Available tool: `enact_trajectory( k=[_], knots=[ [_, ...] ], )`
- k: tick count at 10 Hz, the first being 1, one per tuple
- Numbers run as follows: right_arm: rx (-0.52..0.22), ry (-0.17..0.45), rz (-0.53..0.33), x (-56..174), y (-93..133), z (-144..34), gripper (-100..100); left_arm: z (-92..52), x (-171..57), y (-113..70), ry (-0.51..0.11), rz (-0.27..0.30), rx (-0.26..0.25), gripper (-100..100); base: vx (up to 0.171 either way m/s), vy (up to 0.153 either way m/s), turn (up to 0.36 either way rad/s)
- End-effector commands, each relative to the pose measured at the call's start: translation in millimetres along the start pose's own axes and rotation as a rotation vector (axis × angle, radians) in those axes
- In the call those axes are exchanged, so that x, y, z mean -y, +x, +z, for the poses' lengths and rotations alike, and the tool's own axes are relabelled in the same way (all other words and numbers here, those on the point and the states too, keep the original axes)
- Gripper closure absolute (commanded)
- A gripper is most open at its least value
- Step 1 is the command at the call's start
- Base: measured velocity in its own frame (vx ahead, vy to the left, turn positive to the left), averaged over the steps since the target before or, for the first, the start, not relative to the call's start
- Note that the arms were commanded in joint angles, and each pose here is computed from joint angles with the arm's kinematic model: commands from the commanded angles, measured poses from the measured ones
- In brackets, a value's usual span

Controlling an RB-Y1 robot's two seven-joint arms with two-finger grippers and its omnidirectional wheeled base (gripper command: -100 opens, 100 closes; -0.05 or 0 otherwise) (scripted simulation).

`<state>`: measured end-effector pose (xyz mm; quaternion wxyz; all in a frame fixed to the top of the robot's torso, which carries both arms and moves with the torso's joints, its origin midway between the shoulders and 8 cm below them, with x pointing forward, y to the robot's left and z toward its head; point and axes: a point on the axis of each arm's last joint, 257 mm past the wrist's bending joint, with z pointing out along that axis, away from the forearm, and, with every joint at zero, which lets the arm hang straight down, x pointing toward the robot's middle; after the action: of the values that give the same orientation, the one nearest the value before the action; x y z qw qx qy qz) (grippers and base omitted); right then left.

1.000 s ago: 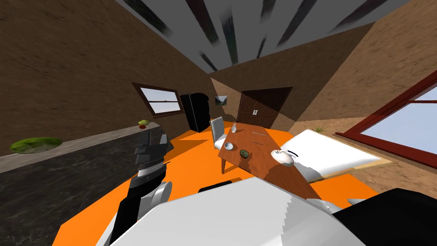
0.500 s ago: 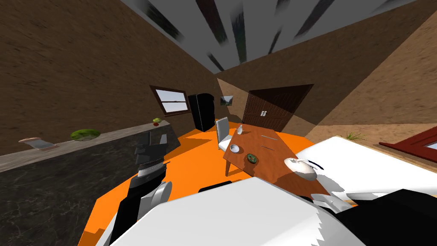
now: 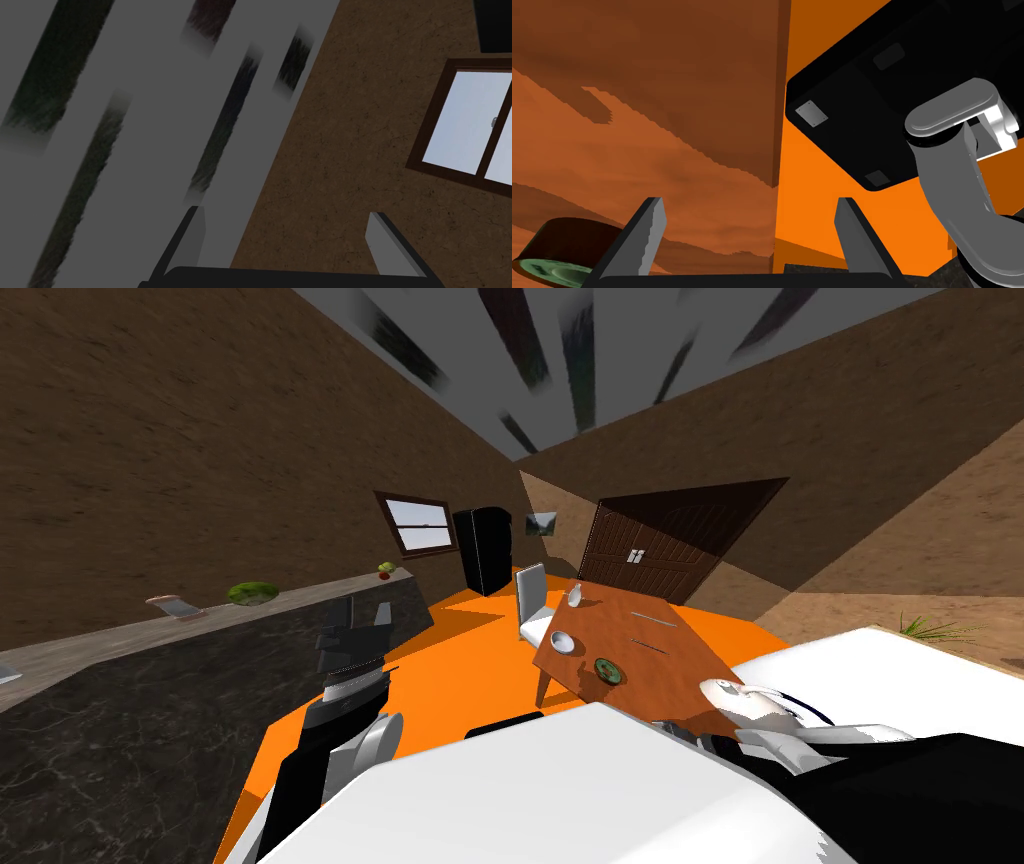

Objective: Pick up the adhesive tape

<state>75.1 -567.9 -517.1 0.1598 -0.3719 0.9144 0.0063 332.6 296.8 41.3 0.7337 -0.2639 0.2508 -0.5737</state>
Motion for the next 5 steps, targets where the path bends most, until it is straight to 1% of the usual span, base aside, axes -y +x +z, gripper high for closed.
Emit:
enact_trajectory(
  k=[1, 2, 3, 5],
  knots=[
    [-0.038, 0.035, -0.039, 24.3, 9.2, -9.2, -100, 0.0, 0.0, 0.0, 0.000, 0.000, 0.000, 0, 0.079, 0.071, 0.177],
    [-0.033, 0.030, -0.038, 22.1, 6.9, -7.9, -100, 0.0, 0.0, 0.0, 0.000, 0.000, 0.000, 0, 0.053, 0.045, 0.116],
    [-0.038, 0.035, -0.039, 24.3, 9.2, -9.2, -100, 0.0, 0.0, 0.0, 0.000, 0.000, 0.000, 0, 0.017, 0.013, -0.009],
    [-0.083, 0.081, -0.089, 54.1, 18.3, -19.5, -100, 0.0, 0.0, 0.1, 0.000, 0.000, 0.000, 0, 0.062, 0.047, 0.222]
  ],
)
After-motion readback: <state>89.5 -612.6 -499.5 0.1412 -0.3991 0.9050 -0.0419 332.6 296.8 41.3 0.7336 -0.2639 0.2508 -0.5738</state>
